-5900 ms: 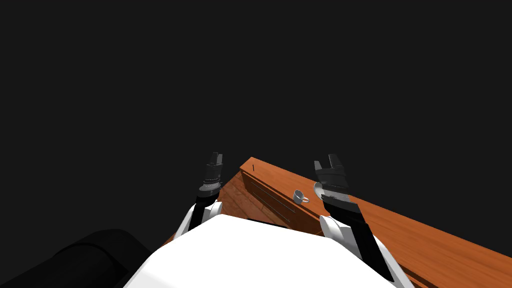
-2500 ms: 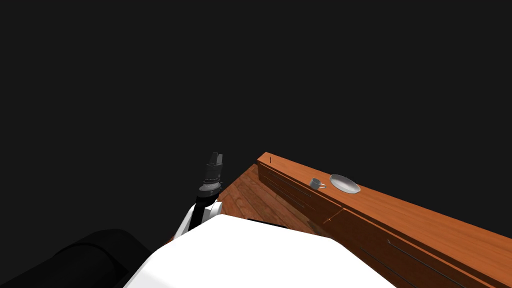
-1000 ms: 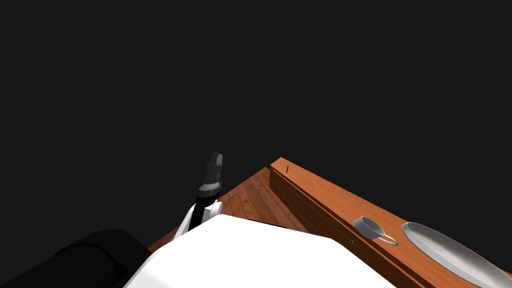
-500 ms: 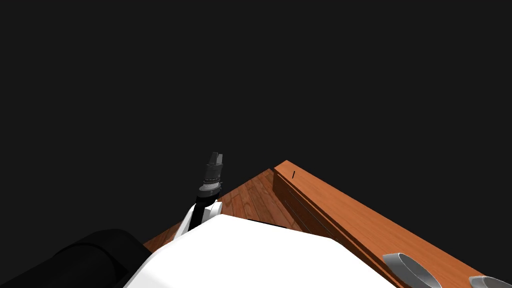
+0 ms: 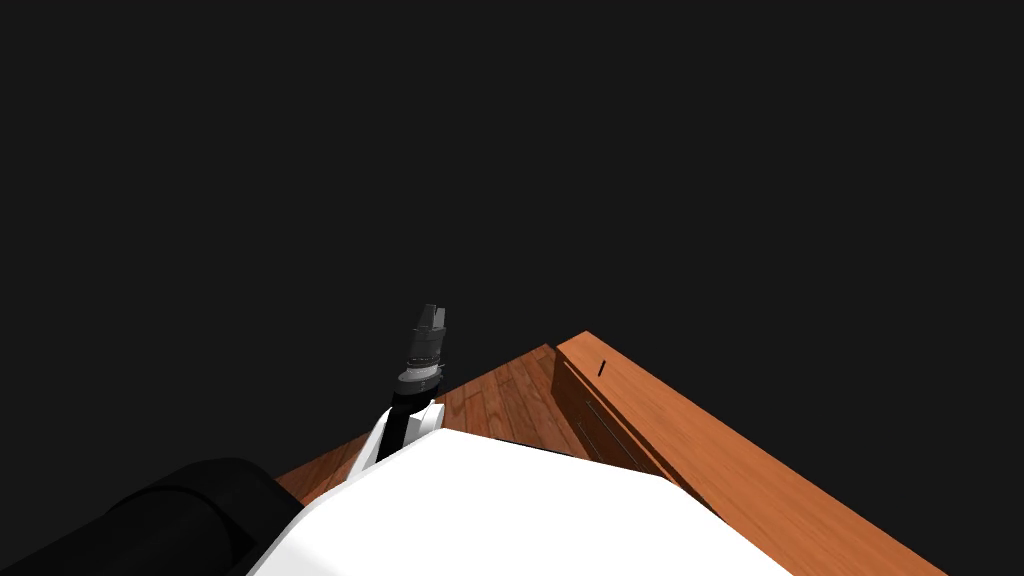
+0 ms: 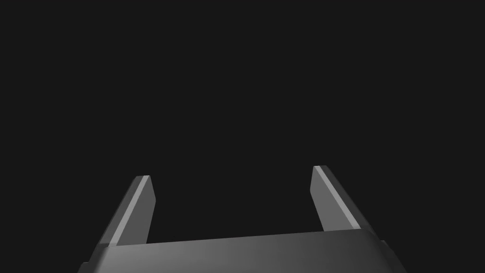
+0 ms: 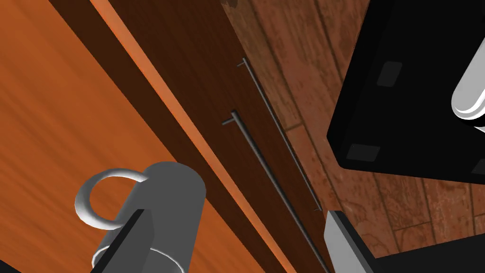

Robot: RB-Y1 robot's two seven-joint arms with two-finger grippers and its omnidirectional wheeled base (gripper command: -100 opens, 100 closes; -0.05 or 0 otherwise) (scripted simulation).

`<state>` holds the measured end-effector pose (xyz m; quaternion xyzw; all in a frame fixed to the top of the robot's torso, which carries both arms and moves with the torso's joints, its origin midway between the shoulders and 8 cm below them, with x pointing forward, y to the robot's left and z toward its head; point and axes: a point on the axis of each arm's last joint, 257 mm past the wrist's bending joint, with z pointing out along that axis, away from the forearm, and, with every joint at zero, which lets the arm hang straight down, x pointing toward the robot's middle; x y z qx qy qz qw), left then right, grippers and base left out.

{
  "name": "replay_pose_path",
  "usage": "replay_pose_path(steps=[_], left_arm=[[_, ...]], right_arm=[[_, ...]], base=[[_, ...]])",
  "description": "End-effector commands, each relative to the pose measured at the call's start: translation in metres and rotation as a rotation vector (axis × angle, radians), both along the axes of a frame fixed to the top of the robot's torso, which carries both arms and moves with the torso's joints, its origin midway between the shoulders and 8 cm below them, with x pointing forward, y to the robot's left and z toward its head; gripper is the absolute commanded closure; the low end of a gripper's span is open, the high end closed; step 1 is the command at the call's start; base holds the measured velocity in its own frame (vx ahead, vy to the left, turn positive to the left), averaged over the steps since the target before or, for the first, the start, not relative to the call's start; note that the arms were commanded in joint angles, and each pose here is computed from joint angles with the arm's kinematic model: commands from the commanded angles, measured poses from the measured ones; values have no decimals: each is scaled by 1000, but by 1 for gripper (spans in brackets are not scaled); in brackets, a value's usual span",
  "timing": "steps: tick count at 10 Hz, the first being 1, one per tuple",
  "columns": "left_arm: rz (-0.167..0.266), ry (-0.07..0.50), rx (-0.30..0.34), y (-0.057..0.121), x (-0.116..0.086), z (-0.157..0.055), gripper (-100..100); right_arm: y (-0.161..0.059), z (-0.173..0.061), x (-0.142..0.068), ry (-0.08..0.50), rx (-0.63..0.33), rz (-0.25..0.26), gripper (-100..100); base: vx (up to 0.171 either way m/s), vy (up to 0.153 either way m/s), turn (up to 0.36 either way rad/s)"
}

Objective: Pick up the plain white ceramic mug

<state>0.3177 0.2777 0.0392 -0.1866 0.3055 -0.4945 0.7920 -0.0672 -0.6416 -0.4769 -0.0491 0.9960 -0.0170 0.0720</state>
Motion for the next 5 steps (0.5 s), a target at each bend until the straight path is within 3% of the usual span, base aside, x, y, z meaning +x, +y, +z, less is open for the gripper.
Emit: replay_pose_path(steps=[1,5], left_arm=[[0,0,0,0,0,0,0],[0,0,0,0,0,0,0]], right_arm=[[-5,2,-4,11,-8,4,-100],[-8,1,-9,34,-9,15,-100]], base=[[106,-70,66],[88,-61,121]])
